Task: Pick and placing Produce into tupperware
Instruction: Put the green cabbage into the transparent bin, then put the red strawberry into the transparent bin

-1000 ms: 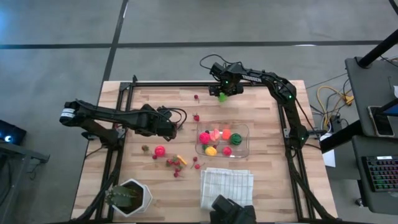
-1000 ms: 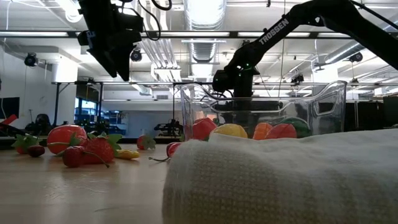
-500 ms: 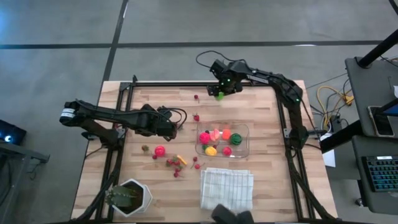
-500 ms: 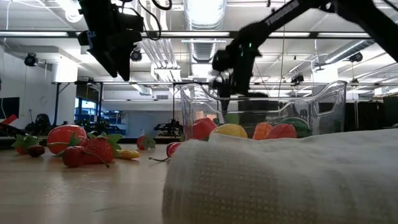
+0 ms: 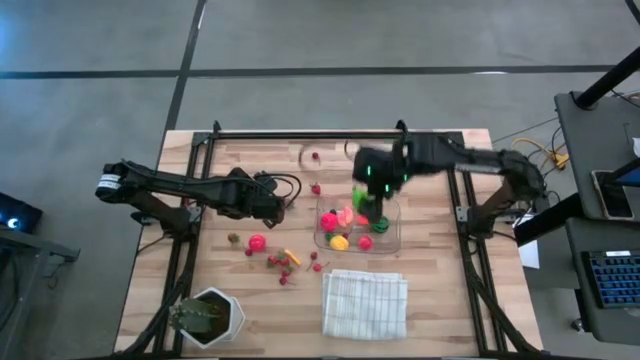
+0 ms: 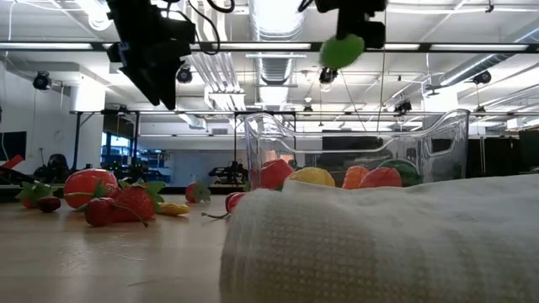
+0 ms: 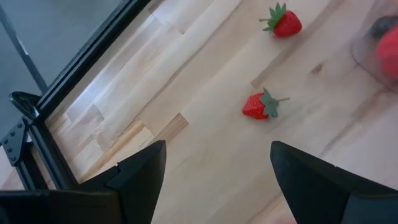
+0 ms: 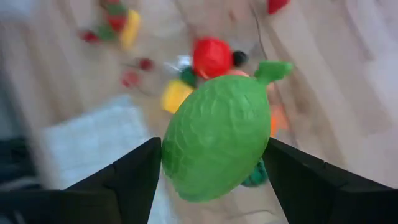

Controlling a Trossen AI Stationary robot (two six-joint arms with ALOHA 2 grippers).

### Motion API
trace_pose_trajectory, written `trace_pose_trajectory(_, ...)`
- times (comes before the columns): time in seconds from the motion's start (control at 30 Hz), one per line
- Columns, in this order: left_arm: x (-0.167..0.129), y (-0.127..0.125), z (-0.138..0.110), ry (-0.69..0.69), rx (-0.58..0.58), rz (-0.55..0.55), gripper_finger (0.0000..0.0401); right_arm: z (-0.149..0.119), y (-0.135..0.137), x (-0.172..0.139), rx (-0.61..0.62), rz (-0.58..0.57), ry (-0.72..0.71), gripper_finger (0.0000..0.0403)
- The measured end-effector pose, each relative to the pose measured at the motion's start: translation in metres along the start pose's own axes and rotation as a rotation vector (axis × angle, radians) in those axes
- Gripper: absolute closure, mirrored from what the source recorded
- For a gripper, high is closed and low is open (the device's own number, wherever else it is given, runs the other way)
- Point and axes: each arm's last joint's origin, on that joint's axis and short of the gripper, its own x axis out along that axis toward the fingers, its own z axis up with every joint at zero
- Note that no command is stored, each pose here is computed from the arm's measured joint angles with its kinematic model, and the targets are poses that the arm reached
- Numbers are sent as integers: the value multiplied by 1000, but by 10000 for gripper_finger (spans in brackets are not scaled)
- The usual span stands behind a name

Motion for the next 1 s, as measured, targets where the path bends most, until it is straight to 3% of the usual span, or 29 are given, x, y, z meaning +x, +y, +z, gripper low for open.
trace_pose_trajectory(0.1, 0, -1, -1, 27, 13, -28, 128, -15, 14, 17, -34, -140, 10, 124)
trace_pose_trajectory(0.27, 0, -2, -2, 61, -15, -65, 128, -25, 14, 35, 41, -324, -15, 103)
trace_pose_trajectory(0.37, -1, -3, -3, 78, -71, -78, 128, -26, 12, 35, 109, -377, -57, 89)
trace_pose_trajectory(0.6, -1, -8, -11, 193, -99, -149, 128, -45, 29, 3, 206, -300, -169, 67)
trace_pose_trajectory(0.77, -1, -11, -14, 248, -283, -168, 128, -75, 49, -34, 243, -228, -316, 66)
trace_pose_trajectory(0.9, -5, -17, -7, 218, -371, -237, 128, -100, 59, -61, 280, -165, -437, 69)
trace_pose_trajectory(1.0, -6, -21, -1, 165, -370, -295, 128, -113, 61, -75, 303, -136, -509, 68)
